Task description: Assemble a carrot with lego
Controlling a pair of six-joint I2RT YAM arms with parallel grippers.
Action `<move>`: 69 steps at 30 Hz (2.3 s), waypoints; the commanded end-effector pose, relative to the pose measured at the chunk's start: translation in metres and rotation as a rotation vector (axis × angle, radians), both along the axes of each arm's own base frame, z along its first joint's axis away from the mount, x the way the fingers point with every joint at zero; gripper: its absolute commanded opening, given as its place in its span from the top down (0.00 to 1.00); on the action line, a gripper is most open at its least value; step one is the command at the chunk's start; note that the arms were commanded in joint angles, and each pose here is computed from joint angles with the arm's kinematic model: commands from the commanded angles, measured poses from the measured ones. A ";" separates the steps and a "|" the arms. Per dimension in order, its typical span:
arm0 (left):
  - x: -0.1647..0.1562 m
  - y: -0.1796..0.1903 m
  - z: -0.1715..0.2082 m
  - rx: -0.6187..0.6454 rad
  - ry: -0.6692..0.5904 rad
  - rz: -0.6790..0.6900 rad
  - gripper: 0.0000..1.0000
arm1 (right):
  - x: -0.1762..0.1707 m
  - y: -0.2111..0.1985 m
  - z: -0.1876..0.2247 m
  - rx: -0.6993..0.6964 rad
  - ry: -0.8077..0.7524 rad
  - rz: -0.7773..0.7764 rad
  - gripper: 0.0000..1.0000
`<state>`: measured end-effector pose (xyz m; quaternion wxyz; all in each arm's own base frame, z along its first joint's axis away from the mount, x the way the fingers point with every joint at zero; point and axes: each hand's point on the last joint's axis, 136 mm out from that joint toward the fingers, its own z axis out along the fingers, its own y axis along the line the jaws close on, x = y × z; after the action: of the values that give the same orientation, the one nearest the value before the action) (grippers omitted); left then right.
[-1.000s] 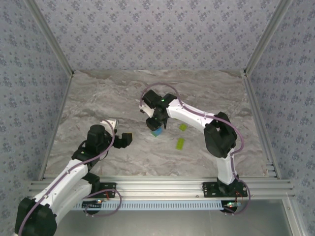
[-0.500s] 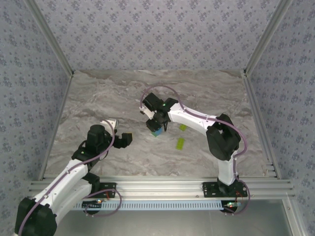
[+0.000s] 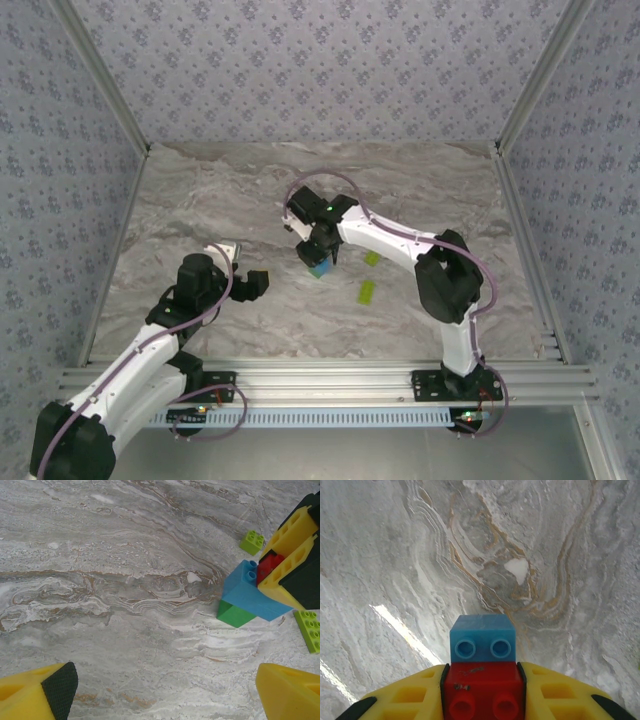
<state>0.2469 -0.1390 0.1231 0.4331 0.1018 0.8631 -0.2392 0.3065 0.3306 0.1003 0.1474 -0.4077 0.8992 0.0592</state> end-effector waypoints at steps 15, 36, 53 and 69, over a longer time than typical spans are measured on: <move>0.007 -0.007 0.028 -0.021 -0.073 -0.025 0.07 | 0.013 0.002 0.030 0.061 -0.100 -0.036 0.72; 0.007 -0.007 0.027 -0.021 -0.071 -0.022 0.07 | 0.004 0.003 0.001 0.054 -0.052 -0.021 0.61; 0.007 -0.007 0.027 -0.020 -0.070 -0.023 0.07 | 0.019 0.000 0.054 0.095 -0.166 -0.094 0.30; 0.007 -0.007 0.028 -0.022 -0.076 -0.024 0.07 | -0.030 -0.123 0.044 0.109 -0.167 -0.903 0.29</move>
<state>0.2467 -0.1391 0.1231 0.4330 0.1021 0.8630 -0.2394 0.3050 0.2244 0.1886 0.2988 -0.0656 0.9519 0.0183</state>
